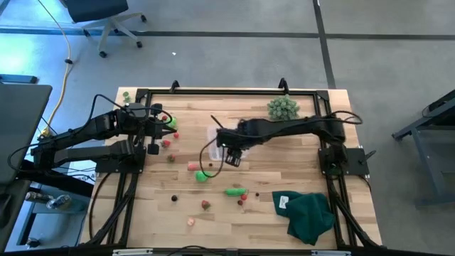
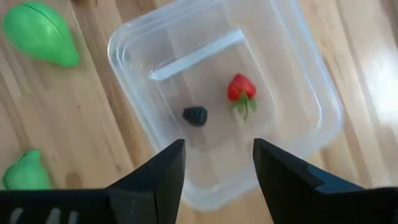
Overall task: Pick and placing Produce into tupperware
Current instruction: Put the green pea pod into the transparent bin
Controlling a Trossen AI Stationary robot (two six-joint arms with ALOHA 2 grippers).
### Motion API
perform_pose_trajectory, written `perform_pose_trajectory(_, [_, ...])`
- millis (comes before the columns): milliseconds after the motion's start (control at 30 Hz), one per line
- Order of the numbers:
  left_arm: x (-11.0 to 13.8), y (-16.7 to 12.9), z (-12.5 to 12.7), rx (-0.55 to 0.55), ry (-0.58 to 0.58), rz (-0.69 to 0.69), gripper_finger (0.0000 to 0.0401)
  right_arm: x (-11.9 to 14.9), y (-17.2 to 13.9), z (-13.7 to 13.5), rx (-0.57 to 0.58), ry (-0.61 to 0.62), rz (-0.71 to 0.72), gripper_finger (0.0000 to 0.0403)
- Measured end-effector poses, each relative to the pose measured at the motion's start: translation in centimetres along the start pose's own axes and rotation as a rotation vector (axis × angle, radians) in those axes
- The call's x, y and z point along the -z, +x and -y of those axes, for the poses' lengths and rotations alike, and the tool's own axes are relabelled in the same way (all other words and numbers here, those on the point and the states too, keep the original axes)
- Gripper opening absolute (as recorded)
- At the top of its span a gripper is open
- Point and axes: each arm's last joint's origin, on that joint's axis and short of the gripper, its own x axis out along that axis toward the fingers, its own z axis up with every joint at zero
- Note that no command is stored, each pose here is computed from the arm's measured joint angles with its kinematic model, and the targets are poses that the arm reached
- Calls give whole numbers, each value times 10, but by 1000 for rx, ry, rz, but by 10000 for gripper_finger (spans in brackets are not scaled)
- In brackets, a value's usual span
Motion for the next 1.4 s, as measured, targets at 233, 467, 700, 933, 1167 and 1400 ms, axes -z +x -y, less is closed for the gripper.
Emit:
perform_pose_trajectory(233, [0, 0, 0, 0, 0, 0, 1, 47, -14, -25, 11, 150, -7, 181])
perform_pose_trajectory(467, [0, 0, 0, 0, 0, 0, 1, 87, 8, -62, -61, 21, 92, 181])
perform_pose_trajectory(700, [0, 0, 0, 0, 0, 0, 1, 96, 19, -84, -261, -106, 194, 181])
perform_pose_trajectory(933, [0, 0, 0, 0, 0, 0, 1, 97, 15, -93, -411, -111, 173, 181])
perform_pose_trajectory(1167, [0, 0, 0, 0, 0, 0, 1, 97, 12, -100, -379, -169, 255, 181])
perform_pose_trajectory(1400, [0, 0, 0, 0, 0, 0, 1, 103, 28, -108, -304, -205, 240, 181])
